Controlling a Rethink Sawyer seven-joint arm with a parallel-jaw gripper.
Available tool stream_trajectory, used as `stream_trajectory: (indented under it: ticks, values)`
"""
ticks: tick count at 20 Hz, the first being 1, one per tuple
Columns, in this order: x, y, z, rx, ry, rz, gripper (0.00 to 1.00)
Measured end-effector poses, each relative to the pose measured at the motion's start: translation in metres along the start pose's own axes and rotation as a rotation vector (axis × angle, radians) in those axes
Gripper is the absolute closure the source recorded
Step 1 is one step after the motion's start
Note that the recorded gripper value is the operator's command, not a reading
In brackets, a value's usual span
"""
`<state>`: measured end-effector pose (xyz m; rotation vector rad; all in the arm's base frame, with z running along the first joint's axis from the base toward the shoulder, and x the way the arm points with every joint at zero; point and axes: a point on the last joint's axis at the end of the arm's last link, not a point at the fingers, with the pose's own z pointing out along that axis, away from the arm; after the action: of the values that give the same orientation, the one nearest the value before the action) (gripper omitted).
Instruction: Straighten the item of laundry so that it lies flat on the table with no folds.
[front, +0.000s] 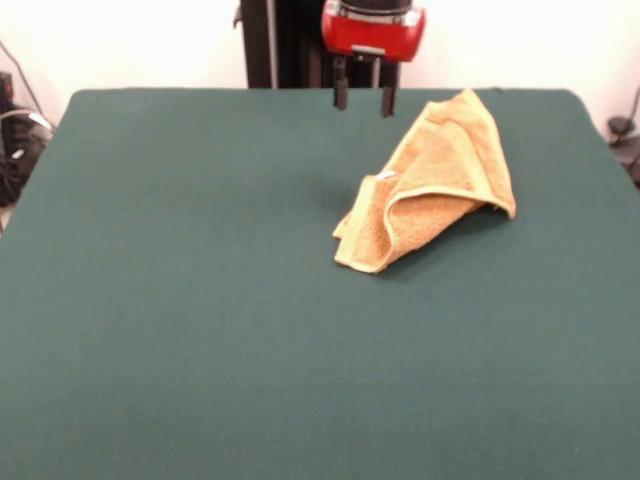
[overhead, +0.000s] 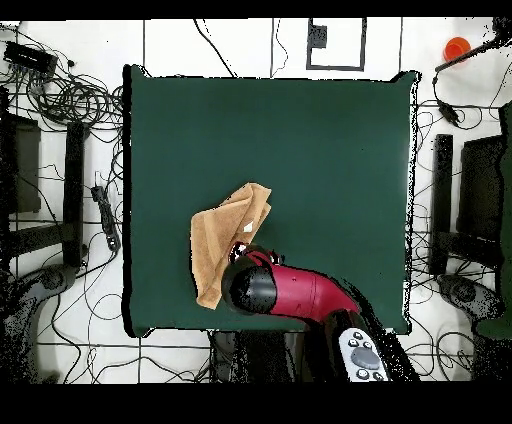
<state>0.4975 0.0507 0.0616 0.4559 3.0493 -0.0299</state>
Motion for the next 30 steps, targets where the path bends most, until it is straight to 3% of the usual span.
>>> stream_trajectory:
  ticks: [7,10,23,27,30]
  values:
    - [-0.011,-0.024,0.017,0.037,0.031,-0.067,0.0]
    - [-0.031,-0.05,0.039,0.06,0.048,-0.074,0.0]
    - [-0.096,-0.136,0.112,0.118,0.089,-0.024,0.0]
    - [-0.109,-0.138,0.112,0.121,0.171,-0.009,0.0]
    - [-0.115,-0.144,0.113,0.104,0.192,0.0,0.0]
